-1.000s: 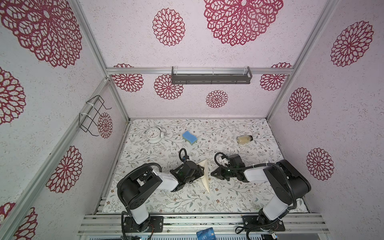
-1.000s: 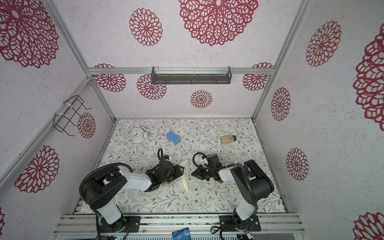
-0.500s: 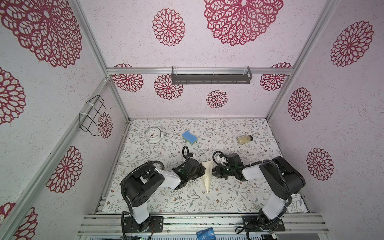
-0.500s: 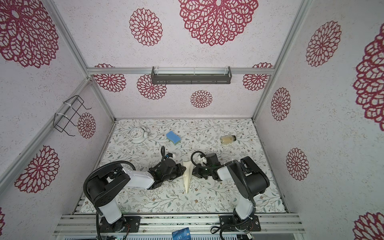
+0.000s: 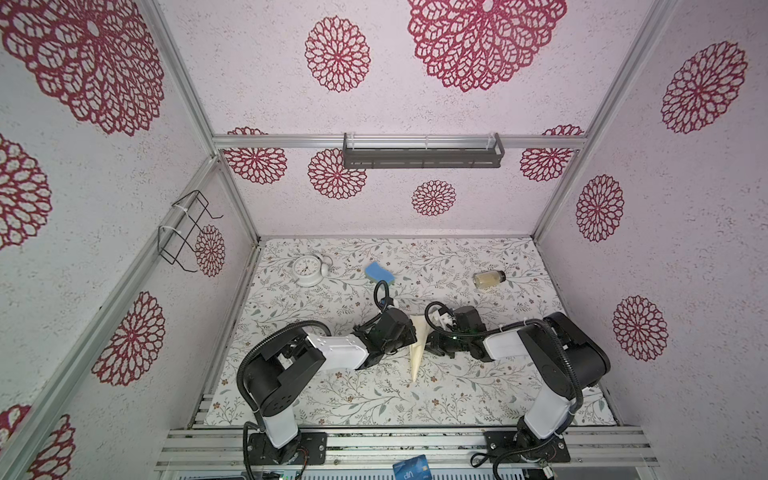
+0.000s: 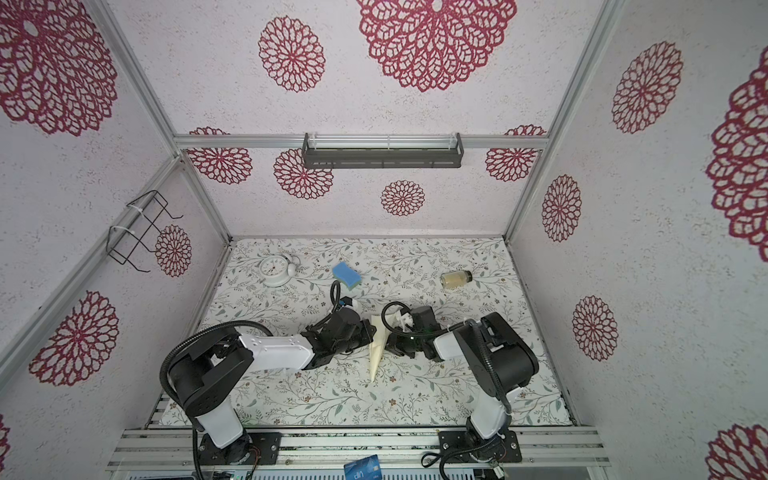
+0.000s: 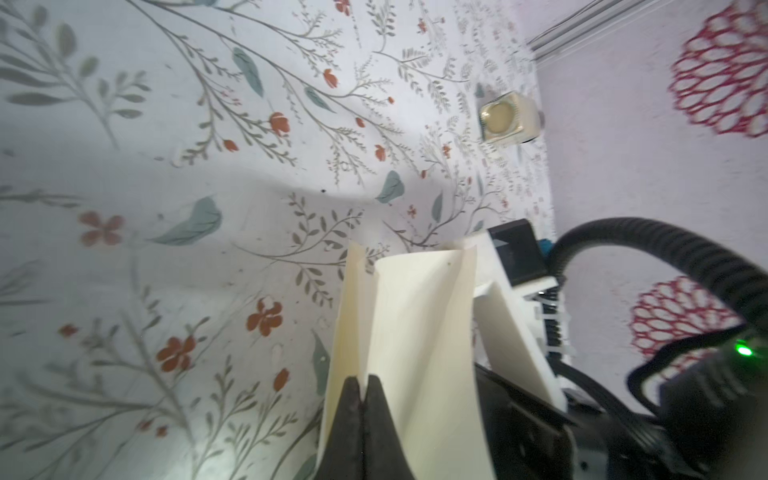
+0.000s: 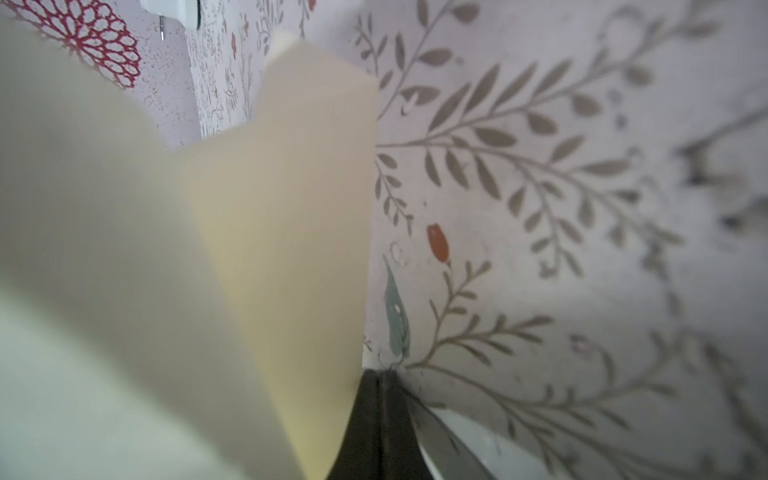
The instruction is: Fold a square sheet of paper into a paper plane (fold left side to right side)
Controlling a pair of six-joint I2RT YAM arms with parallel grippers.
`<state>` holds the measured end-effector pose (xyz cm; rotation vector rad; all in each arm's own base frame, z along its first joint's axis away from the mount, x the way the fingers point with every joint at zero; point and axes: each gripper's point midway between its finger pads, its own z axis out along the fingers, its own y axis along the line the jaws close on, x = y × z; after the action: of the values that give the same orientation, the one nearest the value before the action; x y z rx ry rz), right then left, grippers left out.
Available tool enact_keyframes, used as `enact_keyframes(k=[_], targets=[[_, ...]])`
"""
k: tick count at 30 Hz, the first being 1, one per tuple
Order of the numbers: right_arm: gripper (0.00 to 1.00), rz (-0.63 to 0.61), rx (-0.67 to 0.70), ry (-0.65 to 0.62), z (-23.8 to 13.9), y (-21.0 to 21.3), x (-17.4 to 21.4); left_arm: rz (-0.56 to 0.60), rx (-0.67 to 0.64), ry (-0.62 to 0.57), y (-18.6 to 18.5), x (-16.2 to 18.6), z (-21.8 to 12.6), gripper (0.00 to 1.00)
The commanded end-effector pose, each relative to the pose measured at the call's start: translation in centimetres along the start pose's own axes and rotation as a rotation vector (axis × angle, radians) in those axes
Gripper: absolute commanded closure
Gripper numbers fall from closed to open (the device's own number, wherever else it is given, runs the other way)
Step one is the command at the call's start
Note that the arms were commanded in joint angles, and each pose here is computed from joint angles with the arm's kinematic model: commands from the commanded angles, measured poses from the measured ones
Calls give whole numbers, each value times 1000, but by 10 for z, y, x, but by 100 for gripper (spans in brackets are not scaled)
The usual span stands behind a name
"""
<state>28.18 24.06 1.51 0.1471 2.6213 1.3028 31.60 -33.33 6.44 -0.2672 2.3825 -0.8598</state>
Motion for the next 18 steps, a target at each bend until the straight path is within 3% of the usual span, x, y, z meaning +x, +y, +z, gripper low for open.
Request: enact_keyframes(k=[1, 4, 8, 18], targets=[[100, 114, 239, 28, -17, -59, 27, 134, -252, -38, 23, -21, -25, 100], [100, 83, 240, 5, -28, -49, 24, 240, -412, -36, 32, -32, -36, 100], [100, 56, 226, -16, -39, -37, 24, 313, -508, -32, 37, -41, -37, 100], [100, 35, 201, -23, -46, -27, 38, 336, -557, 5, 52, -27, -12, 98]])
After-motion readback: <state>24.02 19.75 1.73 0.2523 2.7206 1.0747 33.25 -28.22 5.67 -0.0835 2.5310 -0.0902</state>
